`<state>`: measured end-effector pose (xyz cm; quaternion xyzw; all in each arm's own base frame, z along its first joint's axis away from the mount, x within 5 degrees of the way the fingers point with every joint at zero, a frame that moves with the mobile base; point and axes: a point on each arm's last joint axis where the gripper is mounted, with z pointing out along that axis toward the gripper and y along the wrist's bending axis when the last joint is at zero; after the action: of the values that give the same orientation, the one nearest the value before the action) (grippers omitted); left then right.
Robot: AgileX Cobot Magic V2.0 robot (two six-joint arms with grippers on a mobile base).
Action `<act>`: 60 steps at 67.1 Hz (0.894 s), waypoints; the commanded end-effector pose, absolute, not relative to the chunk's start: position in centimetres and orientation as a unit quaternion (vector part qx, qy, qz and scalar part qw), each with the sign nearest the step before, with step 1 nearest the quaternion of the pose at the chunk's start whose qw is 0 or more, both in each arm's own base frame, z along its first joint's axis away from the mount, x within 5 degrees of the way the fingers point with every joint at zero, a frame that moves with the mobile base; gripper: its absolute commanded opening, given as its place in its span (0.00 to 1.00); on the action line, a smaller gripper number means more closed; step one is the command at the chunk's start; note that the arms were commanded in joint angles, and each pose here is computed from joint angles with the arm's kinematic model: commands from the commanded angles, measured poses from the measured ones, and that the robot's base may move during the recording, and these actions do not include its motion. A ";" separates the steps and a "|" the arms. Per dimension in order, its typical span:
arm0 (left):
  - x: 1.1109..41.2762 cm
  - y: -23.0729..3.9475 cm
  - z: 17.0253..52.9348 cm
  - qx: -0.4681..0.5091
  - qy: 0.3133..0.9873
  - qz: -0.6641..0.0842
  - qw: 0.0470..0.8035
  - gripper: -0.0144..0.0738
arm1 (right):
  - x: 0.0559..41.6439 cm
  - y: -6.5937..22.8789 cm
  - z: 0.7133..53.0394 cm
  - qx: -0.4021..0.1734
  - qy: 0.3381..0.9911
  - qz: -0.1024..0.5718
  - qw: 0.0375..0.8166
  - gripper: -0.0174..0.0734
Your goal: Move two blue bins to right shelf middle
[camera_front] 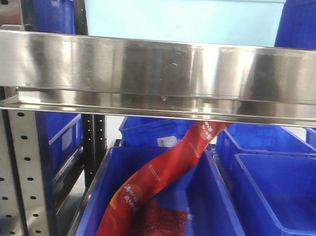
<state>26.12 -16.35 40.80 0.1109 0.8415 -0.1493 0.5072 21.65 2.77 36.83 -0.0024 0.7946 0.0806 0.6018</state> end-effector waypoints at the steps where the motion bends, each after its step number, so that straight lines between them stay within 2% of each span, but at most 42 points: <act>1: 24.4 -15.6 39.7 0.125 0.816 -0.175 0.536 0.04 | 20.4 2.6 36.9 -0.010 0.762 0.075 0.643 0.01; 14: 19.8 -13.3 37.0 0.150 0.764 -0.226 0.586 0.04 | 17.7 2.2 35.1 -0.037 0.753 0.048 0.655 0.01; 24: 16.6 -11.0 35.2 0.149 0.764 -0.225 0.586 0.04 | 15.8 1.9 34.7 -0.036 0.744 0.048 0.665 0.01; 35: 14.7 -6.2 34.2 0.074 0.770 -0.173 0.610 0.04 | 14.6 1.8 34.9 -0.035 0.737 0.049 0.673 0.01; 42: 12.7 -3.1 34.3 0.014 0.750 -0.131 0.648 0.04 | 14.6 1.8 34.9 -0.035 0.737 0.049 0.673 0.01; 60: 8.3 -0.9 34.8 0.010 0.690 -0.075 0.720 0.04 | 14.6 1.8 34.9 -0.034 0.737 0.051 0.673 0.01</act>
<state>9.27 -1.22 34.38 0.0026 0.7112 -0.0877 0.6975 14.66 1.77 34.86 -0.0297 0.7418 0.0528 0.6678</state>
